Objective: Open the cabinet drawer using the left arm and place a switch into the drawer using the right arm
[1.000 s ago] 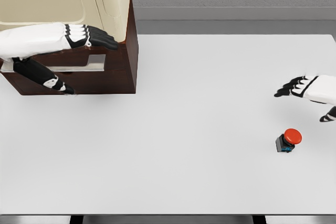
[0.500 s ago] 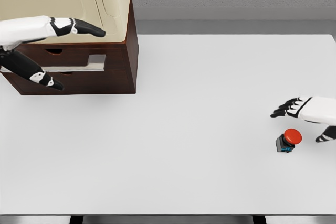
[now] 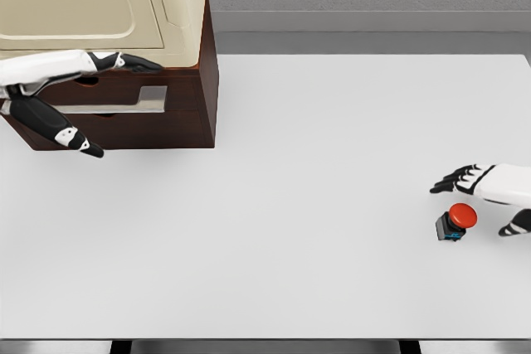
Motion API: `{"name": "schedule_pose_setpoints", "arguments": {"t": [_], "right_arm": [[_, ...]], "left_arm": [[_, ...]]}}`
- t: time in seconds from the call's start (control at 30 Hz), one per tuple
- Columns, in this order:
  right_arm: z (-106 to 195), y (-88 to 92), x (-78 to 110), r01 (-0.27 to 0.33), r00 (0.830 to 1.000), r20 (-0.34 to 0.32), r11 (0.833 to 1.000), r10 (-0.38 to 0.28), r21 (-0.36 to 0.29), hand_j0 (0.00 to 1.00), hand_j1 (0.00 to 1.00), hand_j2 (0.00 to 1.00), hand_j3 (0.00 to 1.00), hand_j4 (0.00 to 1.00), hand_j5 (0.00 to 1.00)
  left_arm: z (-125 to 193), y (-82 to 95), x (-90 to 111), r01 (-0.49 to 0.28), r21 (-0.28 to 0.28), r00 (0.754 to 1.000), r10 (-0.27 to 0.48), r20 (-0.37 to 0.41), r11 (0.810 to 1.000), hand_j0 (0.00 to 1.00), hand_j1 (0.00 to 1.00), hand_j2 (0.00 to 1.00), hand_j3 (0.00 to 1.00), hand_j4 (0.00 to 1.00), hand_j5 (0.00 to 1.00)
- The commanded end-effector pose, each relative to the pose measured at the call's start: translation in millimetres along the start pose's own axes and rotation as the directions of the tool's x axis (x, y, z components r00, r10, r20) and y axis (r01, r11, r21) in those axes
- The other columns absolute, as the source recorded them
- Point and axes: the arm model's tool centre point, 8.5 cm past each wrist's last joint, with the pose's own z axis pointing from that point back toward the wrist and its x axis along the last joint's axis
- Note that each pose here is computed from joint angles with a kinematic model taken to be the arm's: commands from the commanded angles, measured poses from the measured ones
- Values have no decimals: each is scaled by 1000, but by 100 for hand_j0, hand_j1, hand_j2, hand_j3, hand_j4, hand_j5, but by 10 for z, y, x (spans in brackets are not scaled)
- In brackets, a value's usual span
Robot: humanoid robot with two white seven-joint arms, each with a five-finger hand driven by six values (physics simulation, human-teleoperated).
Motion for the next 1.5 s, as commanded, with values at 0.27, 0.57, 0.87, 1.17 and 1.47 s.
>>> {"name": "schedule_pose_setpoints", "arguments": {"t": [0.27,0.57,0.87,1.17,1.47], "right_arm": [[0,-23,7,3,1000,2,1000,-3,-12,100,100,100,100,100,100],[59,3,31,75,996,40,997,-74,-23,100,100,100,100,100,100],[15,-7,78,85,995,63,996,-82,-40,100,100,100,100,100,100],[-8,4,125,81,994,77,996,-78,-35,100,100,100,100,100,100],[-97,62,180,95,990,103,995,-91,-34,100,100,100,100,100,100]], "left_arm": [[-10,10,-66,-91,11,994,92,-58,996,100,100,100,100,100,100],[-15,-131,-281,-207,-3,960,203,-191,978,100,100,100,100,100,100],[110,-81,-279,-196,13,957,194,-214,980,100,100,100,100,100,100],[178,-57,-285,-183,19,954,182,-238,983,100,100,100,100,100,100],[247,-33,-302,-181,31,949,182,-257,983,100,100,100,100,100,100]]}}
